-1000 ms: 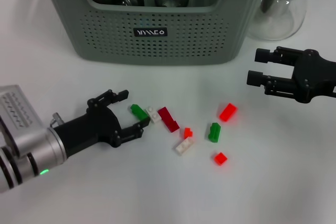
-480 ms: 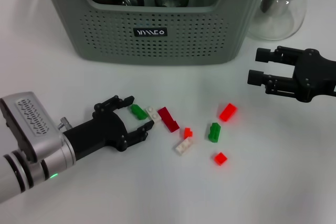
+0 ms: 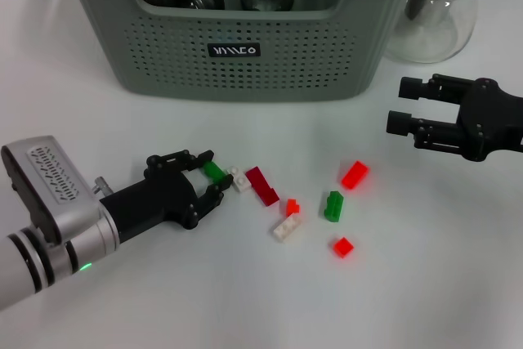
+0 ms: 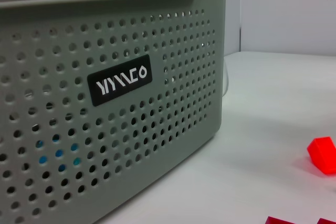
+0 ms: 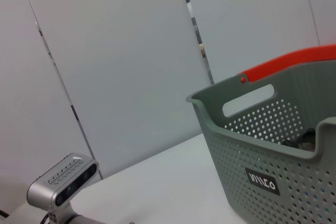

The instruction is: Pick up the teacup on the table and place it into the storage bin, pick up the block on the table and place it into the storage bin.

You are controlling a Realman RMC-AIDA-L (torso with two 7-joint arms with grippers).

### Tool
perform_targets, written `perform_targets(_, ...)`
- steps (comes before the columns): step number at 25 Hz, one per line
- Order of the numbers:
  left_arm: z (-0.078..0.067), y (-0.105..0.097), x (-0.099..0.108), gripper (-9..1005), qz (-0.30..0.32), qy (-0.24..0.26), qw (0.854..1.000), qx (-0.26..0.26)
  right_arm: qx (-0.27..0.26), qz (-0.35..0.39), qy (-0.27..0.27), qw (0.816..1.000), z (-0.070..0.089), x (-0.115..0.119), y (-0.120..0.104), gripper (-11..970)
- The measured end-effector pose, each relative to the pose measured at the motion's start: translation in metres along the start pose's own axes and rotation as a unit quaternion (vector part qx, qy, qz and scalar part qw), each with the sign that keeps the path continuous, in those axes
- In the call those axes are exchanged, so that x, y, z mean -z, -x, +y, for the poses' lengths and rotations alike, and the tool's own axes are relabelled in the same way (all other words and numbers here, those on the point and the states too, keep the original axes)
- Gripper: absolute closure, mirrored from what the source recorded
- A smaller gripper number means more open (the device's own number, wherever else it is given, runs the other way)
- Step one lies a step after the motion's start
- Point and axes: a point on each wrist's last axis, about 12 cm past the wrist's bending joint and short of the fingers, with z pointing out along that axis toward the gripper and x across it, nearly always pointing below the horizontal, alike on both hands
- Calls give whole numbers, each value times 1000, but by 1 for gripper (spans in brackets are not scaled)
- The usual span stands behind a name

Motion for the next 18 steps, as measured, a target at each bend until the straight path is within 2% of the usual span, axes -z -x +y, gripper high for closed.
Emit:
perform_targets(5,3,2,8,560,-17,-2,1000,7,0,0,-1,1000,0,1,0,231)
perform_targets(10,22,19,41,583,-66,-31,995,70,-4,-1,-2,1000,-1,2,1,231)
perform_targets(14,40,55,74,583,-137,-116,976,123,-5,0,-3,1000,-1,2,1,231)
perform_targets(18,62,101,90,580,-208,-192,946,158,-3,1,-4,1000,-2,1,3,231)
